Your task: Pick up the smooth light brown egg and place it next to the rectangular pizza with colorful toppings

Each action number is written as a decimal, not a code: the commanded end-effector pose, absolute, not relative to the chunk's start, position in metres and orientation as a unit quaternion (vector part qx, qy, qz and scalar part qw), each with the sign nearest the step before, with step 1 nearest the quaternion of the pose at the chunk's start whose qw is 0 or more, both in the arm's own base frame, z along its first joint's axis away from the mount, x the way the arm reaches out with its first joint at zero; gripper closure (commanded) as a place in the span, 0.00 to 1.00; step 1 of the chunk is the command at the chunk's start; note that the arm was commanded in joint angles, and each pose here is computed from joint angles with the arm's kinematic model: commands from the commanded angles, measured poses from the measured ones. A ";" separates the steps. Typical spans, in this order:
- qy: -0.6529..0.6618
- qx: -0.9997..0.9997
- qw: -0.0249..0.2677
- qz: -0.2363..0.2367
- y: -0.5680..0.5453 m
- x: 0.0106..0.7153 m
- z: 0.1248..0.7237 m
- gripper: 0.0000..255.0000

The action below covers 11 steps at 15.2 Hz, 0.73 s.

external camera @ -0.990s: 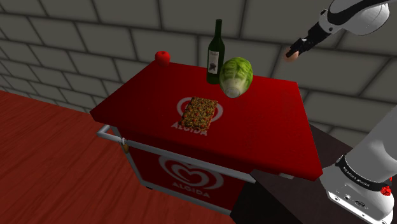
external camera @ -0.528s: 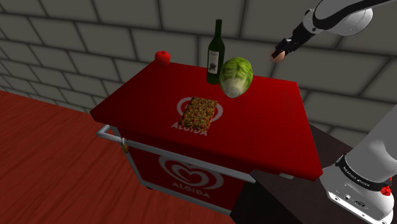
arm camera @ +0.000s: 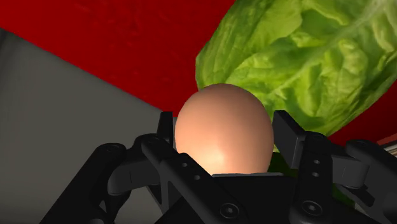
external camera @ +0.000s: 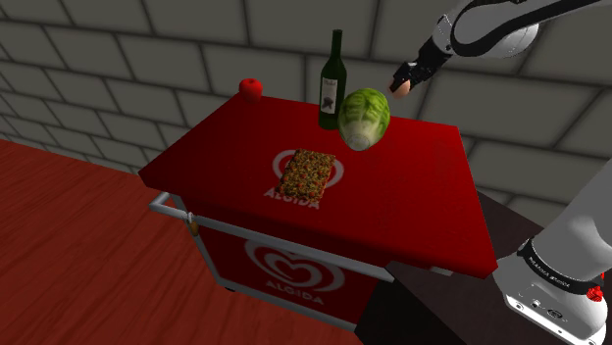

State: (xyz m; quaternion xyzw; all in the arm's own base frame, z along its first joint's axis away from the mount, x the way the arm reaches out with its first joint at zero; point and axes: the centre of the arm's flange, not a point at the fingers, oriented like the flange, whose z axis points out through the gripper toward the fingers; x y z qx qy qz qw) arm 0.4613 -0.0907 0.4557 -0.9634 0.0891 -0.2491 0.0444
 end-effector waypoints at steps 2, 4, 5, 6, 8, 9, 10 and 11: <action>0.090 -0.963 0.045 -0.249 -0.052 0.481 0.457 1.00; 0.090 -0.963 0.045 -0.249 -0.028 0.493 0.457 1.00; 0.090 -0.963 0.045 -0.249 -0.016 0.499 0.457 1.00; 0.090 -0.963 0.045 -0.249 -0.004 0.505 0.457 1.00; 0.090 -0.963 0.045 -0.249 0.019 0.517 0.457 1.00; 0.090 -0.963 0.045 -0.249 0.031 0.523 0.457 1.00; 0.090 -0.963 0.045 -0.249 0.043 0.528 0.457 1.00; 0.090 -0.963 0.045 -0.249 0.055 0.534 0.457 1.00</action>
